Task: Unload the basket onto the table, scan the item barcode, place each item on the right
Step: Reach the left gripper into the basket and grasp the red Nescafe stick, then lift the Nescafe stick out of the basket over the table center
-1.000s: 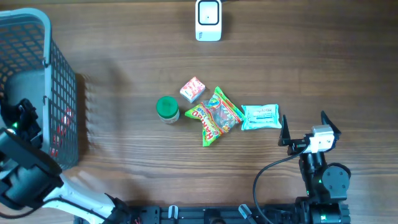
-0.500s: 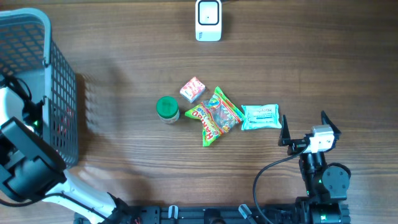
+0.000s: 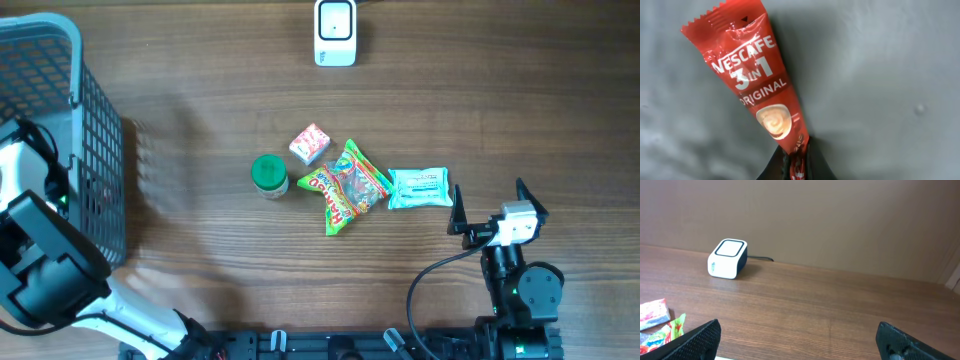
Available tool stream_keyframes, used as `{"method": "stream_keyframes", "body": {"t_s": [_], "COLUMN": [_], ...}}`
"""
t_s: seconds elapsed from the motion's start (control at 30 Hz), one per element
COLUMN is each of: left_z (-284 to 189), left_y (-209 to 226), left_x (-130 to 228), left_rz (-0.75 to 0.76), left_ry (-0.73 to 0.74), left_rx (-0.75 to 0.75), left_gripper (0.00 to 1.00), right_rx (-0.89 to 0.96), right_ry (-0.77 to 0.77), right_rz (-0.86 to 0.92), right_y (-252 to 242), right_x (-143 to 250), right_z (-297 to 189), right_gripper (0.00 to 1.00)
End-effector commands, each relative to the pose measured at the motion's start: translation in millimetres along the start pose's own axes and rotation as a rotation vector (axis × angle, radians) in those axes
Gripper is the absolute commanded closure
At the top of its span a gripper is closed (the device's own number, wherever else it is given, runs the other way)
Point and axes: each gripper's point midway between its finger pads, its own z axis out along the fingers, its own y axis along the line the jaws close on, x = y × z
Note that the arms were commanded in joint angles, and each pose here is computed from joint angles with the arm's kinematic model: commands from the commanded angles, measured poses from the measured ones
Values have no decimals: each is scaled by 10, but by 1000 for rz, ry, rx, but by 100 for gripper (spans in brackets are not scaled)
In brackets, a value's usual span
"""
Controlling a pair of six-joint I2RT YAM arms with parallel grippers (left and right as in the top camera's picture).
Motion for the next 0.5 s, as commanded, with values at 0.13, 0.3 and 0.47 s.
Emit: {"method": "stream_keyframes", "body": {"t_s": [0.13,0.3,0.47], "left_z": [-1030,-2266,-3127], "left_y": [-383,-352,65], "left_x": [-144,-232,-60], "left_rz": [168,190,269], "left_ry": [93,30,-49], "left_rx": [349,679,917], "left_gripper": [96,96,96], "right_rx": [2,2,2], "right_ry": [-8,-8,-8], "right_rz": [11,11,11], "right_y": [-6,-6,-6], "right_x": [-17,-17,-17], "right_z": [-4,-4,-4], "right_gripper": [0,0,0]}}
